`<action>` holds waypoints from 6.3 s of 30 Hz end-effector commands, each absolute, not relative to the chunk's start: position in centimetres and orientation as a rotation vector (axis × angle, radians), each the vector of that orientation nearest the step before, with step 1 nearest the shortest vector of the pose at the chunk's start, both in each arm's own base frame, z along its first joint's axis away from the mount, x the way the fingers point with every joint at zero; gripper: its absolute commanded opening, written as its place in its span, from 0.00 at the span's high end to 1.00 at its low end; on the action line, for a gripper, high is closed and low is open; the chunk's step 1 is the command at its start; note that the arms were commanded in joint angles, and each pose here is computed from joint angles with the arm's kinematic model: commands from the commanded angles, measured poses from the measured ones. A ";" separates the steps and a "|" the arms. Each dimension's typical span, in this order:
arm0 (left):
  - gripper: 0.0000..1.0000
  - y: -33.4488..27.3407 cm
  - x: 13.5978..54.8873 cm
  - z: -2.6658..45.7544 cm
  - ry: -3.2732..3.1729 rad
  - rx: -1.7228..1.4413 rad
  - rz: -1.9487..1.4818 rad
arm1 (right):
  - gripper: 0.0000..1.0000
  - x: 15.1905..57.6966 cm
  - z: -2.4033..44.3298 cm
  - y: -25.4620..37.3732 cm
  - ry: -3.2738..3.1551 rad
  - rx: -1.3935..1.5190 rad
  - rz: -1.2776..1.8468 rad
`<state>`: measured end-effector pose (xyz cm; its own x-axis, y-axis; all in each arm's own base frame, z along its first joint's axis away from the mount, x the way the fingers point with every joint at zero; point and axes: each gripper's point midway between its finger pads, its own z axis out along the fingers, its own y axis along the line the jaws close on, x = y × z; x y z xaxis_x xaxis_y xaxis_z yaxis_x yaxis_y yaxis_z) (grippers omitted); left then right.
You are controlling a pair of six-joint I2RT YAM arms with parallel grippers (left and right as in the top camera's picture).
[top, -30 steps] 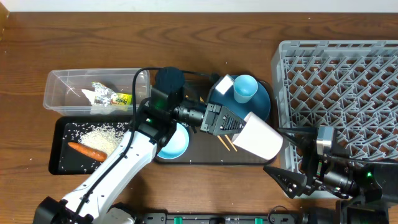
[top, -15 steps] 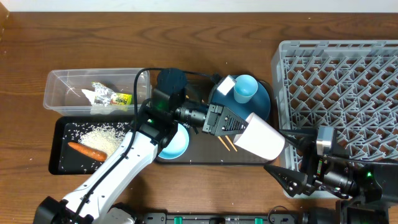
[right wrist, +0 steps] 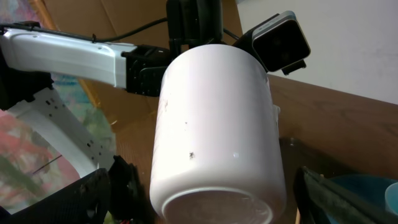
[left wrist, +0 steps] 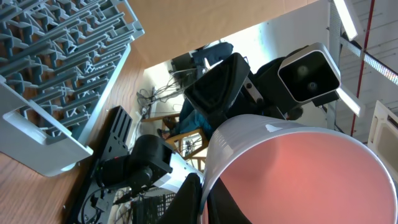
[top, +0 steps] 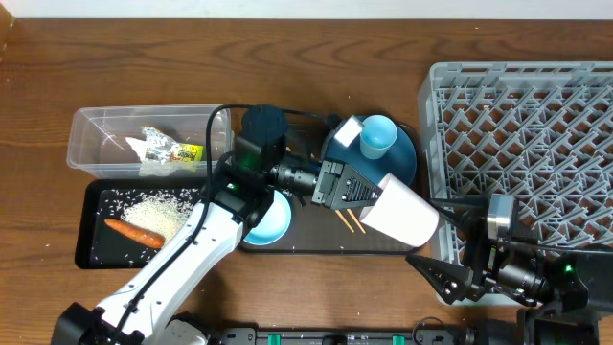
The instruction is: Sort waste into correct bins and load items into the dishwasher rack
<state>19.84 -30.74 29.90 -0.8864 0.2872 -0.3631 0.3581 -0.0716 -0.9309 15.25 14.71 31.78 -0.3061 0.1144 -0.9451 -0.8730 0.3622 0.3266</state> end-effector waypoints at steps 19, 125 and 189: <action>0.93 -31.7 19.6 30.6 2.064 0.763 -2.110 | 0.13 15.1 31.6 14.9 1.542 -0.744 1.157; 0.09 -24.3 28.1 19.4 2.388 0.268 -1.492 | 0.73 38.8 21.0 -5.9 2.493 0.248 0.024; 0.02 -24.3 28.1 19.4 2.388 0.268 -1.492 | 0.01 33.7 27.7 -0.7 2.362 0.097 0.302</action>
